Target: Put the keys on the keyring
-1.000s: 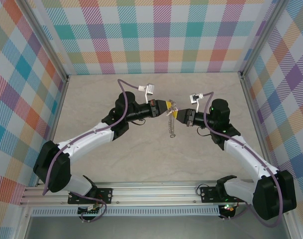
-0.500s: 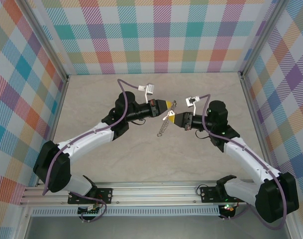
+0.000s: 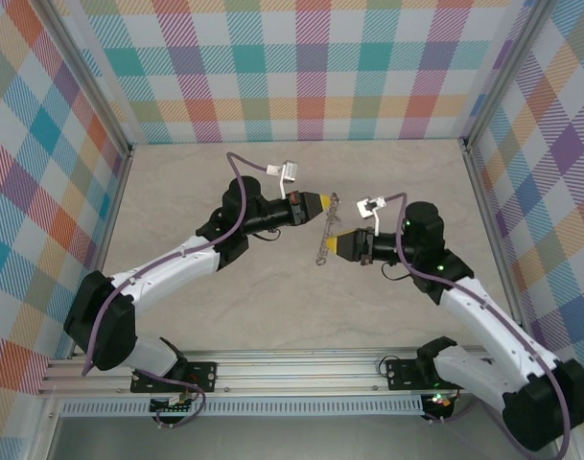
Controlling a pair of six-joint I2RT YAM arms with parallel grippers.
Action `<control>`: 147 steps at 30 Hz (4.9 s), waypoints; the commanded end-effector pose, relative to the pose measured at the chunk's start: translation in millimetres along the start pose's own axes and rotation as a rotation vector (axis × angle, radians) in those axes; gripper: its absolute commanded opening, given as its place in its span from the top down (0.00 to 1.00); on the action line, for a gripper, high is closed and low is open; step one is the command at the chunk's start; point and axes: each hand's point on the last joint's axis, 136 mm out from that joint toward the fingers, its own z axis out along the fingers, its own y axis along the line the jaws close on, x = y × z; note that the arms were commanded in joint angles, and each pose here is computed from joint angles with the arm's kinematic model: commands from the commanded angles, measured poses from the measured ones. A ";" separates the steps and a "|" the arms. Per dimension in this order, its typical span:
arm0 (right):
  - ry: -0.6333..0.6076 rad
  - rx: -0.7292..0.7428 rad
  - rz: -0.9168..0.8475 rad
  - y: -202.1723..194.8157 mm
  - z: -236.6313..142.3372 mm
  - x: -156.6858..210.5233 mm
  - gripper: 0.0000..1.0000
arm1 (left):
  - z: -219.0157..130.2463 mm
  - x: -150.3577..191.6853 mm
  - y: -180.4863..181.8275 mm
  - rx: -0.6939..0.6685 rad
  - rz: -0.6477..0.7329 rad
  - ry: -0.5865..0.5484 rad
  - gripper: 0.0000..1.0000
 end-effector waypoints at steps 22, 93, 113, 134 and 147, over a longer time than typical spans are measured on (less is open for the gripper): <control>-0.340 -0.037 0.064 14.8 -20.1 -108.6 0.73 | -19.7 -18.2 -56.1 0.142 0.120 -0.062 1.00; -0.221 -0.107 0.103 3.5 9.7 -90.3 1.00 | -15.2 -17.0 -46.2 0.128 0.104 -0.073 1.00; -0.036 -0.120 0.034 -22.9 12.7 -107.5 1.00 | -56.8 -50.8 -7.9 -0.108 0.182 -0.063 0.25; 0.107 -0.250 0.116 -58.8 55.2 -160.8 1.00 | -32.0 -83.2 30.5 -0.052 0.238 0.186 0.36; 0.092 -0.269 0.156 -67.7 64.2 -168.5 1.00 | -14.6 -93.3 44.5 -0.008 0.210 0.209 0.48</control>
